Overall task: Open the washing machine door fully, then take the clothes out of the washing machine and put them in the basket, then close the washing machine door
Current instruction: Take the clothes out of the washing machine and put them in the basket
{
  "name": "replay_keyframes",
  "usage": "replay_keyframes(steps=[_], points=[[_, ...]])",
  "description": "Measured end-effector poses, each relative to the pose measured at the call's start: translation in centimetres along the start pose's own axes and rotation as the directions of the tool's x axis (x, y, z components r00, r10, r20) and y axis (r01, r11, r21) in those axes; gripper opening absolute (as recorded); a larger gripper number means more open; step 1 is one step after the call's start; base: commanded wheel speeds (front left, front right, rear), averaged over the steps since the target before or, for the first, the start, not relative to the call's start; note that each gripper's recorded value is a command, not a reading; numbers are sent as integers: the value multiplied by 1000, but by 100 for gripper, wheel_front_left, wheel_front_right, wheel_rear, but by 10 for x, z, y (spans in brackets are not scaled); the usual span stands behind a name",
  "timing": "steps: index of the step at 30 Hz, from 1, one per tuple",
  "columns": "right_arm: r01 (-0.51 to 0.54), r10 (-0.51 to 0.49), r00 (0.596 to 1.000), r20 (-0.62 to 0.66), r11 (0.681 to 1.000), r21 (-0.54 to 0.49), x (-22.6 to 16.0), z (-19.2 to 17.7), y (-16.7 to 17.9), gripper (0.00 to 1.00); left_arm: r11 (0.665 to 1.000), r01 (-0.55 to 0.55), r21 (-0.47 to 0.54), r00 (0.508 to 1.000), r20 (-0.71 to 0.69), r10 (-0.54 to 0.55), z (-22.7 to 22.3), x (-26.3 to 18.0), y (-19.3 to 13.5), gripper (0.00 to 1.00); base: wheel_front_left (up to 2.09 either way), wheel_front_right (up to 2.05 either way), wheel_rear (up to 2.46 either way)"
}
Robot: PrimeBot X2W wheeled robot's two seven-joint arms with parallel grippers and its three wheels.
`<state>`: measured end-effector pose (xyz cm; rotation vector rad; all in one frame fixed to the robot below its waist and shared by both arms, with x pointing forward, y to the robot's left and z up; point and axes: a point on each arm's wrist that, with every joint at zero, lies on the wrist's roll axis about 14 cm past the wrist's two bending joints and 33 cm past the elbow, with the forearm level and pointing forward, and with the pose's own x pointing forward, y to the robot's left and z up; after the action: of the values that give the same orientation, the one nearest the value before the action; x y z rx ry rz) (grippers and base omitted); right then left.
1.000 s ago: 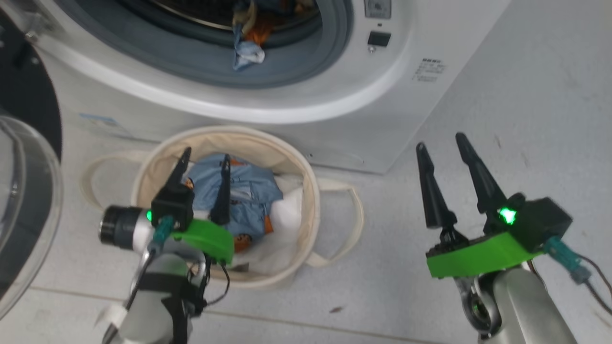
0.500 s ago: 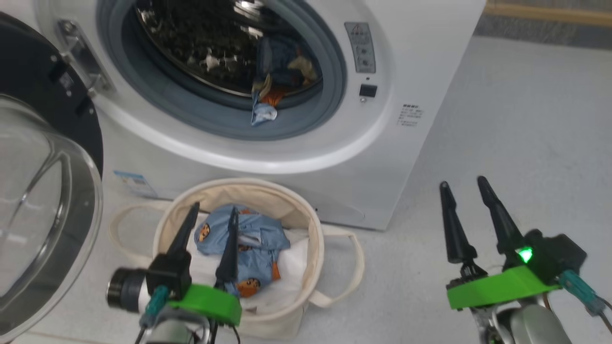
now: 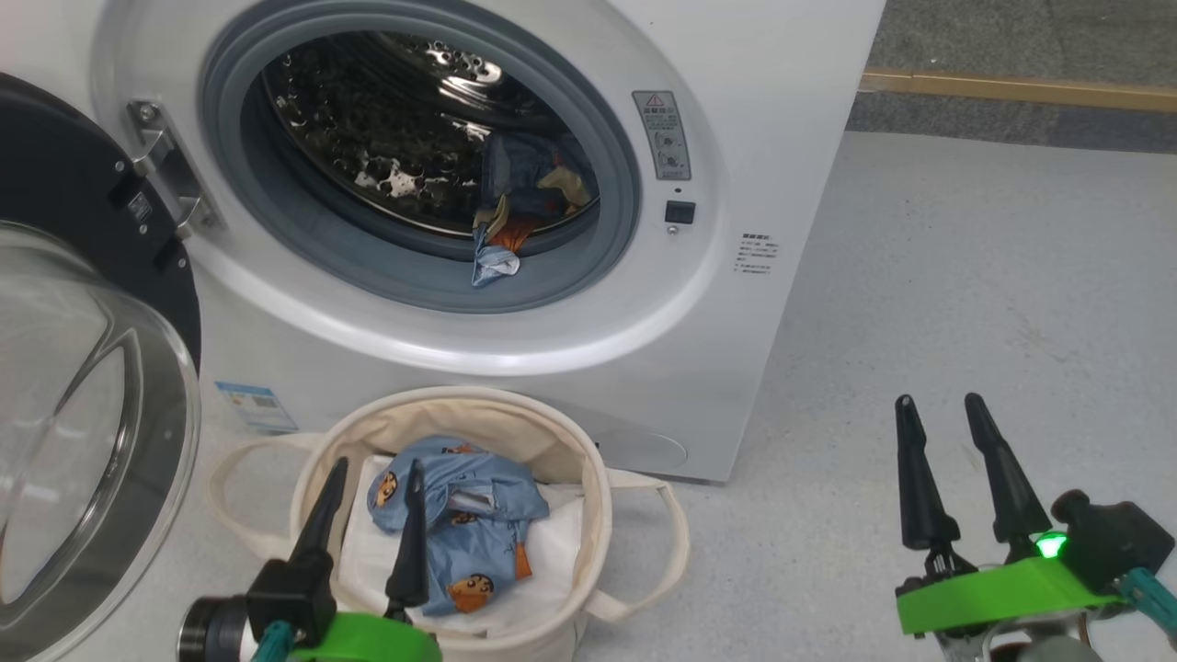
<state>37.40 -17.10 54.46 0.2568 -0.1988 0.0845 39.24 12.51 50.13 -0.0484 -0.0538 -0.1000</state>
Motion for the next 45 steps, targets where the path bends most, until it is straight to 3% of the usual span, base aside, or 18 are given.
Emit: replay_keyframes(steps=[45], points=[[-5,5,999,-52,1000,-2,-14,-15,3,100,1000,-16,-5,999,-36,16,-11,-12,-3,100,0,0,0]])
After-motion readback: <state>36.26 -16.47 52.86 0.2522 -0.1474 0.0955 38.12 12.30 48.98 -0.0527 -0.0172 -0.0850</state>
